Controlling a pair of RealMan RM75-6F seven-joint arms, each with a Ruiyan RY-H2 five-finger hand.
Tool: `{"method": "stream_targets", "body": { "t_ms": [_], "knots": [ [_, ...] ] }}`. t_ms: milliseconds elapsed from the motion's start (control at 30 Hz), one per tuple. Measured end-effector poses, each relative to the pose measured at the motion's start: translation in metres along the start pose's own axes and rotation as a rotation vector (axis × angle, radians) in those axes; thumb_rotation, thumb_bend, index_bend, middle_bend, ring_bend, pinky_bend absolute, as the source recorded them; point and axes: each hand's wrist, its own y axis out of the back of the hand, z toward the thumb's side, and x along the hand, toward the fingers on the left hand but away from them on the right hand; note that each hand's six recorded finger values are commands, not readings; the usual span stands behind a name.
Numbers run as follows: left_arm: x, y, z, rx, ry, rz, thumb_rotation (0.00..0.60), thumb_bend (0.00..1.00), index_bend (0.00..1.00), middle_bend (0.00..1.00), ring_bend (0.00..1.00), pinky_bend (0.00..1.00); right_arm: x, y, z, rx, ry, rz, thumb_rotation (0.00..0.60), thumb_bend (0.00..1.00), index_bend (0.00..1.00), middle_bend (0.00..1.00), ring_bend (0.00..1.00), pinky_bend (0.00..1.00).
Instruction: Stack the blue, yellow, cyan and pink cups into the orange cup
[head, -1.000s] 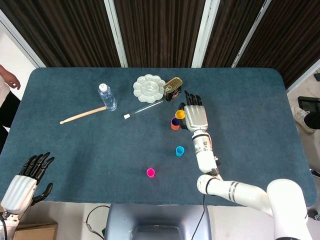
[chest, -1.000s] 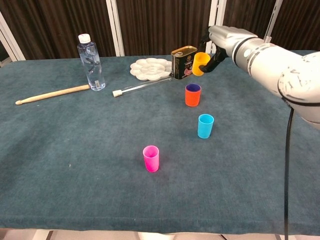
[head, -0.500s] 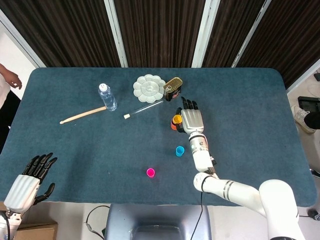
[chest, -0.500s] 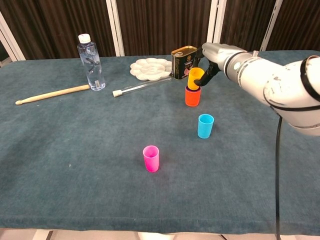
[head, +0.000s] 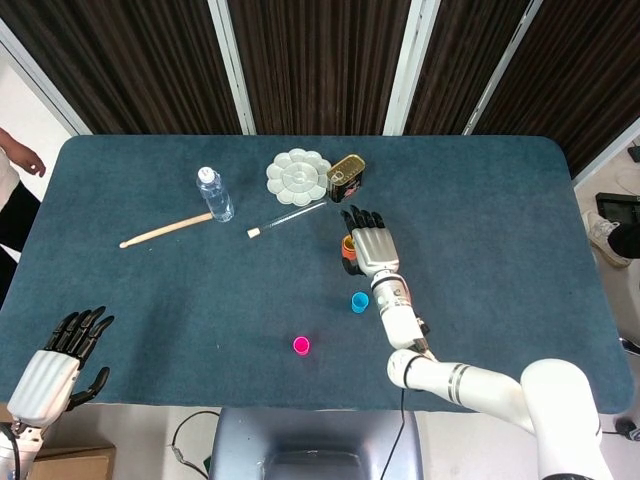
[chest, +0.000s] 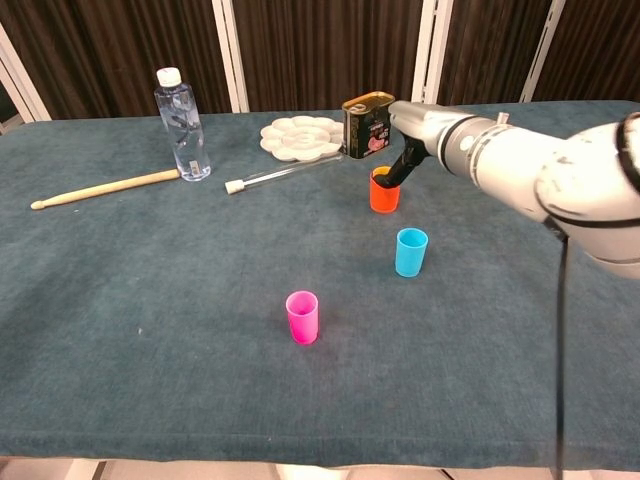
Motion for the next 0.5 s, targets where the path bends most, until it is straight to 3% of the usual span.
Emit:
{"method": "stream_targets", "body": {
  "t_ms": [167,300,500],
  "knots": [
    [-0.001,0.000,0.001,0.000,-0.001,0.002,0.600,0.42,0.00,0.00,0.00,0.08,0.037,0.007,0.009,0.050,0.133,-0.017,0.600,0.47,0.19,0.00,0.00,0.00],
    [0.000,0.001,0.001,0.000,0.001,0.007,0.600,0.42,0.00,0.00,0.00,0.08,0.081,0.008,0.004,0.063,0.231,0.032,0.600,0.47,0.21,0.00,0.00,0.00],
    [0.000,-0.001,0.003,0.003,-0.005,0.005,0.600,0.42,0.00,0.00,0.00,0.08,0.113,-0.001,-0.028,0.122,0.240,0.118,0.600,0.47,0.30,0.00,0.00,0.00]
  ]
}}
